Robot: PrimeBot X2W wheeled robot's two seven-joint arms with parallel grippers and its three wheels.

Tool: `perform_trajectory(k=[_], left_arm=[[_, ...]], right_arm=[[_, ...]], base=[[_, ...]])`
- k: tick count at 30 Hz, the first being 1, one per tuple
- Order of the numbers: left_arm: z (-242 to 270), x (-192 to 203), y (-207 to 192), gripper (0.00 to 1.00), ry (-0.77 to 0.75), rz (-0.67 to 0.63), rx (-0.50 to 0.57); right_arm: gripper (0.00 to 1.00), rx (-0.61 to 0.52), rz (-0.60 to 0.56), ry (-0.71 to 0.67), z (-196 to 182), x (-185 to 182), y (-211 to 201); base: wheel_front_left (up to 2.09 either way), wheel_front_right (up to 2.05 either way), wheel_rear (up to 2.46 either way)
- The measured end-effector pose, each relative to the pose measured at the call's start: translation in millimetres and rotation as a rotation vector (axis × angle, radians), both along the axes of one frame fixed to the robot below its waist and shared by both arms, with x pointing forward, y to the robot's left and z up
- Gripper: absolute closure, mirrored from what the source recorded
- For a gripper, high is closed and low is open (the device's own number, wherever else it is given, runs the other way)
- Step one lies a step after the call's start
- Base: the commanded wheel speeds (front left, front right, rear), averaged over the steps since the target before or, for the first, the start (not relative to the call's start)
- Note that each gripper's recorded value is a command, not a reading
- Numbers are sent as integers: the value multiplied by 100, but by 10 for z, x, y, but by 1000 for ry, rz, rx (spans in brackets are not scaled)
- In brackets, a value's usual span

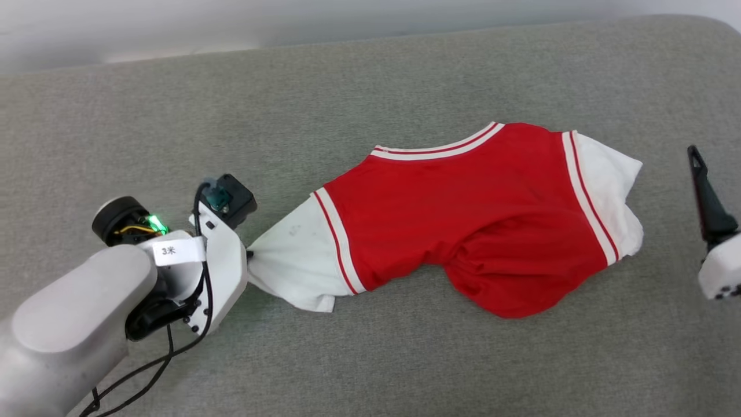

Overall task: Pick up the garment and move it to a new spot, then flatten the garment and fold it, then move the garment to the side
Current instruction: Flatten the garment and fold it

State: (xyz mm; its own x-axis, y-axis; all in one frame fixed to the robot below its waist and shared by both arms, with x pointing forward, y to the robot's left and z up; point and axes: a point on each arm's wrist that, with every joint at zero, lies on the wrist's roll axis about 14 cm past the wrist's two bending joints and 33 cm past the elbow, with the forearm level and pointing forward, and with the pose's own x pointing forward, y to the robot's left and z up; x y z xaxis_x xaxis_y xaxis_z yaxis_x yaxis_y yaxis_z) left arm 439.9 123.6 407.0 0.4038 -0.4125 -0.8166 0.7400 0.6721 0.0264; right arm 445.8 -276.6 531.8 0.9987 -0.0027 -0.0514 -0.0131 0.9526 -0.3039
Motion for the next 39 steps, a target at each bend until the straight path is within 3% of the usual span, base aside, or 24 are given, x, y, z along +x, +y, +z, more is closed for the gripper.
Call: perform_trajectory(k=[12, 17, 23, 28, 33, 34, 35, 39], left_arm=[[100, 145, 15, 100, -72, 14, -37], [46, 269, 23, 100, -85, 13, -41], [-34, 403, 60, 100, -99, 18, -45], [-106, 425, 79, 100, -97, 23, -50], [-95, 430, 75, 100, -106, 25, -56], [-77, 430, 68, 100, -111, 25, -57], [-59, 429, 62, 100, -116, 24, -58], [54, 423, 19, 100, -146, 22, -74]], right_arm=[[0, -32, 99, 741, -727, 251, 44], [0, 4, 90, 954, -1004, 354, 75], [0, 38, 83, 1043, -1347, 567, 167], [0, 21, 85, 1165, -1771, 453, 222], [0, 35, 83, 1181, -1858, 414, 222], [78, 37, 85, 1173, -1842, 419, 226], [100, 46, 85, 1163, -1823, 422, 227], [100, 74, 114, 1094, -1692, 453, 305]], base=[[0, 0, 0], [0, 0, 0], [0, 0, 0], [0, 0, 0], [0, 0, 0], [0, 0, 0], [0, 0, 0], [0, 0, 0]])
